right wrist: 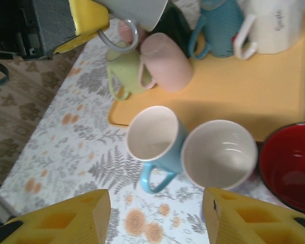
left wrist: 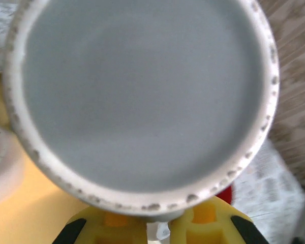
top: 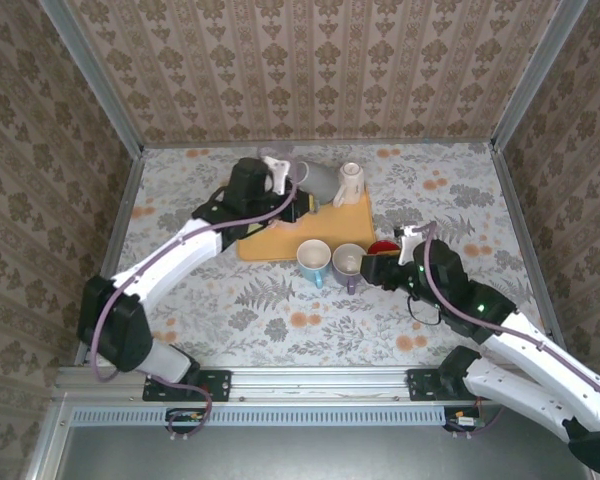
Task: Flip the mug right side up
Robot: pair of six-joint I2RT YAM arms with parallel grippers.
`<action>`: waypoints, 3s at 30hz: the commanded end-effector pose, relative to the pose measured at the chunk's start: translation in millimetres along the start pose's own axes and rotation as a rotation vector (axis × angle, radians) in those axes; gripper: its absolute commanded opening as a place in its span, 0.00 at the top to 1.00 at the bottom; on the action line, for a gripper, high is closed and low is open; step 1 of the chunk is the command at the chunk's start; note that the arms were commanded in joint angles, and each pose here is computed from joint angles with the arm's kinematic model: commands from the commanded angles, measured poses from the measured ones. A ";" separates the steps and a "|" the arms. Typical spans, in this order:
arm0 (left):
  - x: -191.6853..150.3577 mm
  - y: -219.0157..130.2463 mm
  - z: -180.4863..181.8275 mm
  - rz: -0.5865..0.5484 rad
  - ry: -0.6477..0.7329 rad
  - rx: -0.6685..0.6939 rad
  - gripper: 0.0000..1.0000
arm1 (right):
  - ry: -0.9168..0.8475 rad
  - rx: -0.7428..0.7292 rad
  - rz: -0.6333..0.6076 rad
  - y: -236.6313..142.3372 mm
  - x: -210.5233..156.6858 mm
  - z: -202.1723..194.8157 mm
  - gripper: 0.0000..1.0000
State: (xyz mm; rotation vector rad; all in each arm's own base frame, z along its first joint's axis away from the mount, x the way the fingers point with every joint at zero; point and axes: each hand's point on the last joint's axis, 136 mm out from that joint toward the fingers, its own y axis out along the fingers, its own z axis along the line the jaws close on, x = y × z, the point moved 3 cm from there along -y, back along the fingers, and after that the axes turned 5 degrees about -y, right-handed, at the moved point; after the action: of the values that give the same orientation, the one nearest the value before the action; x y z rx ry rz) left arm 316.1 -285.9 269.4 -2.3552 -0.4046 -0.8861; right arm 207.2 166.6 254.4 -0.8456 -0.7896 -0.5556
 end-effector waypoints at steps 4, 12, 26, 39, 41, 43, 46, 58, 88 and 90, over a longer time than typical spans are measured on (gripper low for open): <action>35.5 -51.9 -68.2 -0.246 -0.073 -0.529 1.00 | 0.153 0.332 -0.041 2.8 38.3 47.5 0.46; 36.0 -91.3 -95.0 -0.331 -0.204 -0.842 1.00 | 0.330 0.613 -0.068 21.0 81.6 69.4 0.32; 17.1 -109.7 -109.6 -0.304 -0.202 -0.911 1.00 | 0.367 0.709 -0.127 31.0 118.2 84.8 0.36; -8.1 -110.8 -128.8 -0.265 -0.140 -0.879 1.00 | 0.434 0.732 -0.227 37.3 137.9 85.0 0.67; -11.4 -107.9 -131.5 -0.257 -0.135 -0.876 1.00 | 0.442 0.750 -0.246 36.3 141.0 87.8 0.72; -14.0 -104.9 -133.6 -0.248 -0.130 -0.875 1.00 | 0.446 0.761 -0.252 36.6 142.6 90.9 0.78; -16.8 -101.4 -134.0 -0.238 -0.126 -0.869 1.00 | 0.440 0.771 -0.249 37.0 142.2 95.7 0.91; -38.9 -98.3 -84.7 -0.190 -0.153 -0.562 0.26 | 0.315 0.476 -0.234 22.3 114.6 68.2 1.00; -43.9 -249.4 50.3 -0.478 0.173 0.688 0.23 | -0.446 -0.319 0.221 140.0 -73.2 148.1 1.00; -43.9 -248.0 50.6 -0.476 0.164 0.674 0.23 | -0.451 -0.386 0.240 146.9 -81.4 143.8 1.00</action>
State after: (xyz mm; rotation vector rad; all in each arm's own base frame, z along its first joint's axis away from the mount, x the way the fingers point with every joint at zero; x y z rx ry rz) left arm 192.5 -68.6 311.8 -1.6103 -1.0227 -0.9434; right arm 197.2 375.0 171.9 -1.3801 -1.0109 -0.1720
